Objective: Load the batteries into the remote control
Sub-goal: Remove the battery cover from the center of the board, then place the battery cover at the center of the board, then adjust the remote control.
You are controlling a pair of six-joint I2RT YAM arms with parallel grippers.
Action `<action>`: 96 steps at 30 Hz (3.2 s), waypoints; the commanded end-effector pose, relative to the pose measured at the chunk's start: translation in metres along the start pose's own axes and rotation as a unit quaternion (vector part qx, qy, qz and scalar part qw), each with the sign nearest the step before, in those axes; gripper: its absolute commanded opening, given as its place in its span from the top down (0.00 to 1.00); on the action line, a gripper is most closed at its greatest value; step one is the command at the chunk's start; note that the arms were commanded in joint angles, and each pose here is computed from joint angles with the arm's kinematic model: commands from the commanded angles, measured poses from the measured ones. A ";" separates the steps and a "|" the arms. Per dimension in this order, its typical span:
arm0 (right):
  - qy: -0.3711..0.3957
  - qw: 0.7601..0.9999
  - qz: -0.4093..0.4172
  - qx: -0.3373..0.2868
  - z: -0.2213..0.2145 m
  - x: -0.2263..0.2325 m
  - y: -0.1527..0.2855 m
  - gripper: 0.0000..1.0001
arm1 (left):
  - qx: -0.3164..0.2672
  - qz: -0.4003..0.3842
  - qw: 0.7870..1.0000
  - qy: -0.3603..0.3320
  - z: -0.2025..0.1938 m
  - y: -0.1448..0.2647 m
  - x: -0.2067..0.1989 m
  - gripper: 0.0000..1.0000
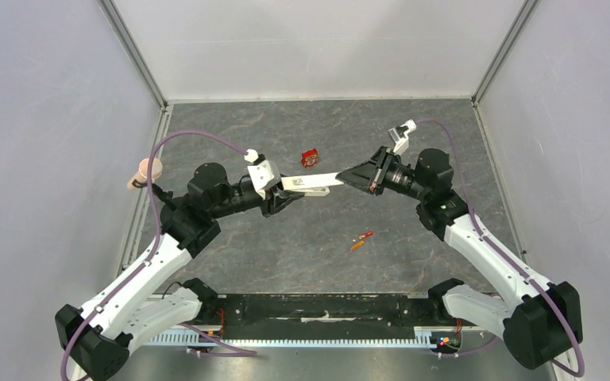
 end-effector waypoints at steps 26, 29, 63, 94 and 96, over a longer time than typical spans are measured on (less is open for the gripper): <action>-0.033 0.947 -0.186 -0.261 0.084 -0.140 0.046 1.00 | 0.037 0.051 0.998 0.022 -0.067 0.008 -0.008 0.98; -0.033 0.934 -0.240 -0.264 0.083 -0.180 0.053 1.00 | 0.031 0.035 0.999 0.023 -0.063 0.005 -0.011 0.98; 0.129 0.970 0.206 -0.008 0.009 0.073 0.039 0.02 | -0.154 -0.115 0.978 0.077 0.111 0.011 -0.027 0.98; -0.040 0.949 0.292 0.112 -0.041 0.121 0.030 0.69 | -0.215 -0.075 0.973 -0.038 0.124 0.012 -0.014 0.97; -0.047 0.950 0.287 0.110 -0.041 0.118 0.028 0.79 | -0.214 -0.073 0.974 -0.032 0.124 0.011 -0.013 0.92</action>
Point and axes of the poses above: each gripper's point midway between its finger pads, its own y axis back along the fingers, its own x axis along the line the jaws close on, z = x × y, the point moved 1 cm from there along y, back along the fingers, and after that the axes turned 9 degrees about -y, right-handed, at the moved point
